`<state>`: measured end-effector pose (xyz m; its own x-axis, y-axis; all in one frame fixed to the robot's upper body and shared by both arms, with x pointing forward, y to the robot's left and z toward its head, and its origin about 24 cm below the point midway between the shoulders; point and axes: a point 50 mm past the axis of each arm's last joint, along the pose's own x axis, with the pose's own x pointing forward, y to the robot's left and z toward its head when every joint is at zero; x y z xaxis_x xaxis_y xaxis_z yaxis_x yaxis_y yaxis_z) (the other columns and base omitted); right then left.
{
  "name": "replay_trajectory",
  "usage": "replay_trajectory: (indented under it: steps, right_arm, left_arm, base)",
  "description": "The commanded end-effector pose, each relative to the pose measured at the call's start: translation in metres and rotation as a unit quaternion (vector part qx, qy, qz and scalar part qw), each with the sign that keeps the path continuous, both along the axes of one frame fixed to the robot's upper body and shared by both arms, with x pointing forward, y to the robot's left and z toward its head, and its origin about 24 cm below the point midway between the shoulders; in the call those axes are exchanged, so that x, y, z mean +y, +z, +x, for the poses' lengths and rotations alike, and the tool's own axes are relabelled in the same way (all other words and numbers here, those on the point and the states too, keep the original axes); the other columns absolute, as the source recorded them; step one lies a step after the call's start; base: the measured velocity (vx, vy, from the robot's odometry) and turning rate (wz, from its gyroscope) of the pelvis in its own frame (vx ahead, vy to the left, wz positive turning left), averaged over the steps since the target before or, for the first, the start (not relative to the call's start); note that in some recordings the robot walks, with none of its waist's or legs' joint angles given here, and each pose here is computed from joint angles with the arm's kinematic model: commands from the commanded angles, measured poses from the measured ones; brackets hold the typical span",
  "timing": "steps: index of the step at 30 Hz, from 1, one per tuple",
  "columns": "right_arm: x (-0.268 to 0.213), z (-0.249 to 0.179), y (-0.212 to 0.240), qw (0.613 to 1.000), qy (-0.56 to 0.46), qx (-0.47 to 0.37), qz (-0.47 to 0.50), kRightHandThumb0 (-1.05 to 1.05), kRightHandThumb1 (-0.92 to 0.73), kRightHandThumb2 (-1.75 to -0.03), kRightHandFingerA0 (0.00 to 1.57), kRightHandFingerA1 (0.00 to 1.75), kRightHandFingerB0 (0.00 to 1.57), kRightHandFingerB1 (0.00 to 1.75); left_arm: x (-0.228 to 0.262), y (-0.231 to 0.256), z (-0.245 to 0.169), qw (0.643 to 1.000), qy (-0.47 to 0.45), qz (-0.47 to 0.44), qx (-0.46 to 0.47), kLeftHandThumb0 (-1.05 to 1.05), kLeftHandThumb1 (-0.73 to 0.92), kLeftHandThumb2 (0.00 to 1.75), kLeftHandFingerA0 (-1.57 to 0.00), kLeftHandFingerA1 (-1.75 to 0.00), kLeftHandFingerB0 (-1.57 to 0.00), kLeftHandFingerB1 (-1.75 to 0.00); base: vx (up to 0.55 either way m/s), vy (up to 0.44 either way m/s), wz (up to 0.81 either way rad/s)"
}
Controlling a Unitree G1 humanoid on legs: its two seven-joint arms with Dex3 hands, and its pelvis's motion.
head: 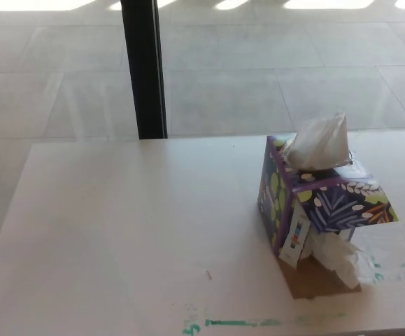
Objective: The robot uses its right hand to pull out a tissue from the tissue box kept in the middle of the desk and put it on the right side
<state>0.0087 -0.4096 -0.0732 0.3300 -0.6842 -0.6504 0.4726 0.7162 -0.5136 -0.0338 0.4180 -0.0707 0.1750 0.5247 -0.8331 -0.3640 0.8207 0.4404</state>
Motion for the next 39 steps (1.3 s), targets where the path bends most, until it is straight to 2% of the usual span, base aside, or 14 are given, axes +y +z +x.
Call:
replay_trajectory:
  steps: [1, 4, 7, 8, 16, 21, 24, 25, 27, 29, 35, 36, 37, 39]
  right_arm:
    - [-0.010, 0.001, 0.010, 0.998, -0.018, -0.051, -0.022, -0.44, -0.61, -0.57, 0.88, 0.90, 0.59, 0.60]
    - [-0.015, 0.001, 0.014, 0.995, -0.054, -0.079, -0.015, -0.38, -0.57, -0.56, 0.97, 1.00, 0.60, 0.61]
    - [-0.037, 0.005, 0.035, 0.982, -0.123, -0.140, -0.034, -0.35, -0.60, -0.57, 0.94, 1.00, 0.53, 0.57]
    - [-0.041, 0.007, 0.041, 0.980, -0.125, -0.149, -0.046, -0.37, -0.61, -0.57, 0.96, 1.01, 0.54, 0.59]
    - [-0.091, 0.069, 0.131, 0.941, -0.104, -0.289, -0.143, -0.50, -0.63, -0.58, 0.65, 1.02, 0.39, 0.56]
    - [-0.093, 0.114, 0.182, 0.916, -0.045, -0.351, -0.188, -0.59, -0.60, -0.58, 0.89, 0.84, 0.45, 0.52]
    - [-0.073, 0.167, 0.229, 0.896, 0.081, -0.387, -0.204, -0.75, -0.59, -0.58, 0.85, 0.73, 0.45, 0.51]
    - [-0.068, 0.172, 0.234, 0.892, 0.095, -0.386, -0.215, -0.86, -0.49, -0.93, 0.82, 0.76, 0.42, 0.60]
    - [-0.050, 0.194, 0.248, 0.879, 0.151, -0.392, -0.228, -0.76, -0.60, -0.59, 0.80, 0.69, 0.44, 0.51]
    - [-0.016, 0.228, 0.267, 0.858, 0.226, -0.393, -0.241, -0.62, -0.50, -0.85, 0.60, 0.64, 0.31, 0.46]
    - [0.053, 0.277, 0.292, 0.804, 0.324, -0.456, -0.200, -0.46, -0.65, -0.58, 0.51, 0.56, 0.31, 0.37]
    - [0.064, 0.283, 0.296, 0.796, 0.344, -0.461, -0.187, -0.51, -0.62, -0.59, 0.49, 0.61, 0.30, 0.35]
    - [0.076, 0.291, 0.301, 0.788, 0.367, -0.462, -0.177, -0.59, -0.50, -0.85, 0.48, 0.65, 0.26, 0.48]
    - [0.094, 0.303, 0.308, 0.778, 0.393, -0.459, -0.172, -0.61, -0.48, -0.85, 0.47, 0.64, 0.30, 0.48]
  left_arm:
    - [0.005, 0.006, -0.001, 0.999, 0.020, -0.024, -0.028, -0.84, 0.92, 0.71, -0.61, -0.53, -0.46, -0.45]
    - [0.006, 0.006, 0.000, 0.999, 0.017, -0.023, -0.026, -0.80, 0.74, 1.12, -0.56, -0.64, -0.42, -0.56]
    - [0.005, 0.005, -0.001, 0.999, 0.025, -0.023, -0.028, -0.81, 0.72, 1.11, -0.56, -0.63, -0.43, -0.56]
    - [0.005, 0.005, -0.001, 0.999, 0.024, -0.025, -0.028, -0.86, 0.92, 0.71, -0.57, -0.54, -0.46, -0.44]
    - [0.005, 0.007, -0.004, 0.999, 0.027, -0.028, -0.030, -0.84, 0.92, 0.71, -0.60, -0.56, -0.47, -0.46]
    - [0.006, 0.006, -0.004, 0.999, 0.029, -0.029, -0.026, -0.86, 0.92, 0.72, -0.57, -0.55, -0.48, -0.46]
    - [0.005, 0.007, -0.007, 0.999, 0.025, -0.025, -0.019, -0.85, 0.92, 0.71, -0.60, -0.56, -0.47, -0.44]
    - [0.006, 0.007, -0.007, 0.999, 0.026, -0.025, -0.020, -0.85, 0.92, 0.71, -0.59, -0.53, -0.48, -0.44]
    - [0.006, 0.006, -0.006, 0.999, 0.032, -0.025, -0.022, -0.86, 0.92, 0.71, -0.60, -0.55, -0.50, -0.45]
    - [0.006, 0.006, -0.007, 0.998, 0.052, -0.025, -0.033, -0.88, 0.91, 0.67, -0.66, -0.57, -0.54, -0.46]
    - [0.005, 0.006, -0.012, 0.999, 0.043, -0.025, -0.016, -0.87, 0.92, 0.70, -0.62, -0.55, -0.50, -0.44]
    - [0.004, 0.006, -0.012, 0.999, 0.039, -0.026, -0.014, -0.82, 0.73, 1.12, -0.58, -0.64, -0.43, -0.56]
    - [0.004, 0.006, -0.013, 0.999, 0.040, -0.026, -0.018, -0.87, 0.92, 0.68, -0.66, -0.59, -0.55, -0.48]
    - [0.005, 0.007, -0.013, 0.998, 0.044, -0.026, -0.022, -0.86, 0.92, 0.68, -0.64, -0.59, -0.54, -0.47]
  base:
    - [0.00, 0.000, 0.00]
    - [0.00, 0.000, 0.00]
    - [0.00, 0.000, 0.00]
    - [0.00, 0.000, 0.00]
    - [0.00, 0.000, 0.00]
    - [0.00, 0.000, 0.00]
    - [0.00, 0.000, 0.00]
    - [0.00, 0.000, 0.00]
    - [0.00, 0.000, 0.00]
    - [0.00, 0.000, 0.00]
    - [0.00, 0.000, 0.00]
    - [0.00, 0.000, 0.00]
    - [0.00, 0.000, 0.00]
    - [0.00, 0.000, 0.00]
